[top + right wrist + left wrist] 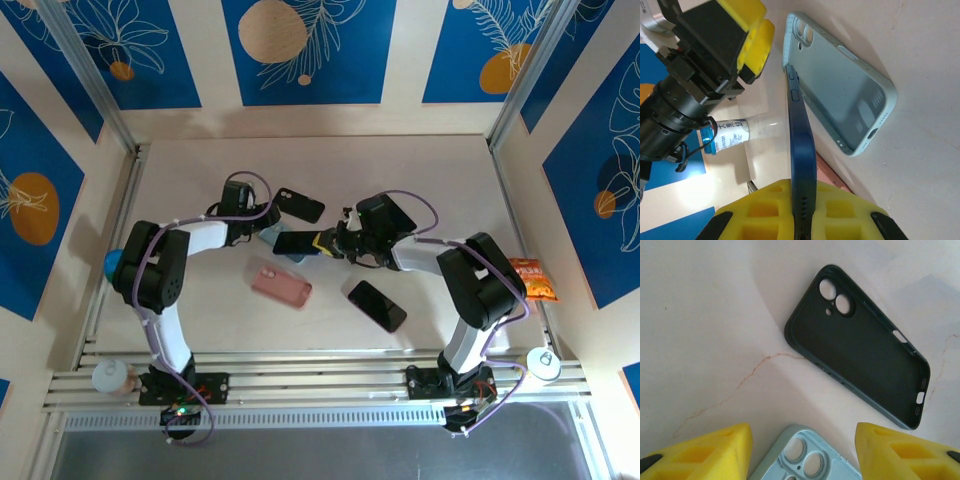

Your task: Put the phone into the phone case

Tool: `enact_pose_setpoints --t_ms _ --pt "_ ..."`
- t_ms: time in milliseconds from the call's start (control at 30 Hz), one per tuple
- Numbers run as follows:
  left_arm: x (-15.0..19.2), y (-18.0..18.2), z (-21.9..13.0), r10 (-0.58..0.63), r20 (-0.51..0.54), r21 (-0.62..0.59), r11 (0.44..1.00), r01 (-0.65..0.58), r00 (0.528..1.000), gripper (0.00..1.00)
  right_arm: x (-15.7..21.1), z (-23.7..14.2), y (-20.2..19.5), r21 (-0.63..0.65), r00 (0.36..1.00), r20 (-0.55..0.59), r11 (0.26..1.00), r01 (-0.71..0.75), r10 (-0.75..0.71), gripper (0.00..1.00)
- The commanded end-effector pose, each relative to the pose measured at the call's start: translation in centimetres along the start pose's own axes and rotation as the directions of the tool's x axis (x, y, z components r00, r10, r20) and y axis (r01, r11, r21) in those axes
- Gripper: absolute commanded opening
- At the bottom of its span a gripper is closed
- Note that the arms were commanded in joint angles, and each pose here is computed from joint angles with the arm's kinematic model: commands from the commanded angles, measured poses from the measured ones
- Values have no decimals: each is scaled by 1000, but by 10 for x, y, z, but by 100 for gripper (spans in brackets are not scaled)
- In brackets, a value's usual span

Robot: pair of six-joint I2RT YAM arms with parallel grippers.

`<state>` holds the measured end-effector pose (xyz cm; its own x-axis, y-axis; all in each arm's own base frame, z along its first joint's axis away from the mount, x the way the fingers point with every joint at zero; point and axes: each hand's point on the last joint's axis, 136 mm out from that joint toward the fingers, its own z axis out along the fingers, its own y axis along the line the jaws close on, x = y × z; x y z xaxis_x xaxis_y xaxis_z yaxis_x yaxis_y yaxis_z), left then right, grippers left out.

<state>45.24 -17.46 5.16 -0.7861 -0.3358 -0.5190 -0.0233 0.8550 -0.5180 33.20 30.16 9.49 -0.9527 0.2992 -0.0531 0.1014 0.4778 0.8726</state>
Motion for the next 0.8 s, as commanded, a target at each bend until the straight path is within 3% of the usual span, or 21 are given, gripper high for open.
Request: enact_pose_setpoints --t_ms 0,767 --pt "17 5 5 -15 -37 16 1000 15 999 58 -13 -1 23 -64 999 26 997 35 -34 0" --pt "58 -20 -31 -152 -61 126 979 159 987 58 1 -20 3 -17 999 -14 999 31 -31 0"
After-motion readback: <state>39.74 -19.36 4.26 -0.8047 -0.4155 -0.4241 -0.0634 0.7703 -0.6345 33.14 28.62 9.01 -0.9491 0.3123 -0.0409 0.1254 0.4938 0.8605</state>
